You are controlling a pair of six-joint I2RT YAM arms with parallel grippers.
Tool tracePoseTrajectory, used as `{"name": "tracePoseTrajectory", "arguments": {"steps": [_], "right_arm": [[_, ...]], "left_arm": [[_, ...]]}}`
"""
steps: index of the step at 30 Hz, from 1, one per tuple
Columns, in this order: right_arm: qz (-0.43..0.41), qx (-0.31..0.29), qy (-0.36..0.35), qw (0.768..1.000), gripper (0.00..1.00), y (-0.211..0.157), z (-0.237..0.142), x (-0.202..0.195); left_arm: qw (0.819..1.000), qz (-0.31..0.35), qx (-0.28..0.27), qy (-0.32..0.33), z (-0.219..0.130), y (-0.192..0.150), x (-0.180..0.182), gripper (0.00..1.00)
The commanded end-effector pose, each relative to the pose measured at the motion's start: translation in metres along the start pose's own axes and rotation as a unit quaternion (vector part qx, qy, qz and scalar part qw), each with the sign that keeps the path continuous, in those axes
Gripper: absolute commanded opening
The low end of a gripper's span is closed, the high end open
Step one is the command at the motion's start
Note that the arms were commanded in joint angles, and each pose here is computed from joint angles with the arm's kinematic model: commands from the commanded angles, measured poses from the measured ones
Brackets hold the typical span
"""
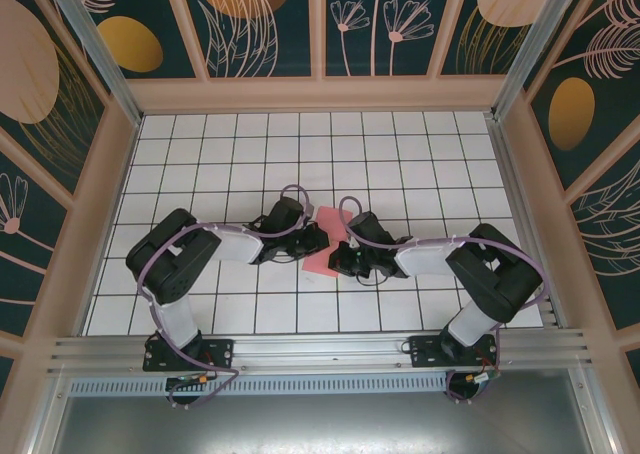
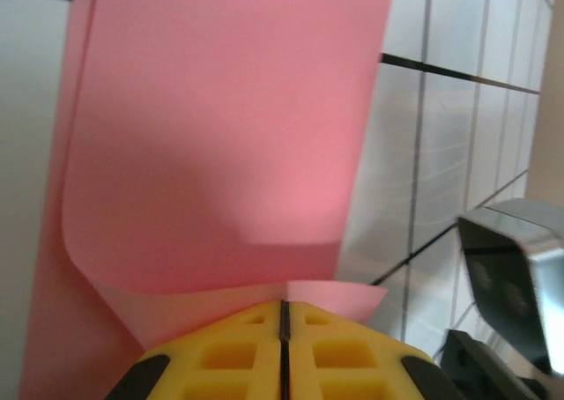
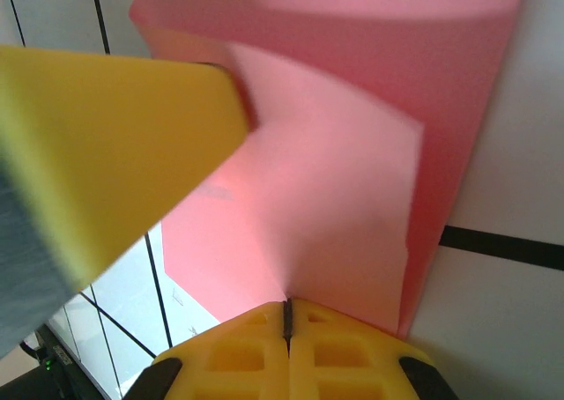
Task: Fold a paper plane with a square sheet of paper (pick it up from the middle)
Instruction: Fold the triangle a second time at the center of the table.
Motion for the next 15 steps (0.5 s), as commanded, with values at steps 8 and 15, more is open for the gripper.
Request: {"name": "tracePoseTrajectory", "arguments": {"steps": [8,15], "right_arm": [[0.027,0.080,-0.107,0.991,0.00,-0.044,0.002,-0.050],[0.018,0.098,-0.122,0.988,0.00,-0.050,0.005,-0.054]], "left_arm": [[0.999,0.003,-0.022,0.046,0.006,0.014,0.023,0.06],[0.999,0.013,-0.031,0.036,-0.001,0.027,0.021,0.07]]}}
Point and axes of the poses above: each hand's point on the last joint's axis, 136 mm out from that joint toward the fingers, its own z axis out along the fingers, its own x axis along the line the jaws close on, y = z × x, the point moved 5 cm from there along -z, back along the fingers, and after that the axes turned 15 degrees about -z, right-handed, at the moved point
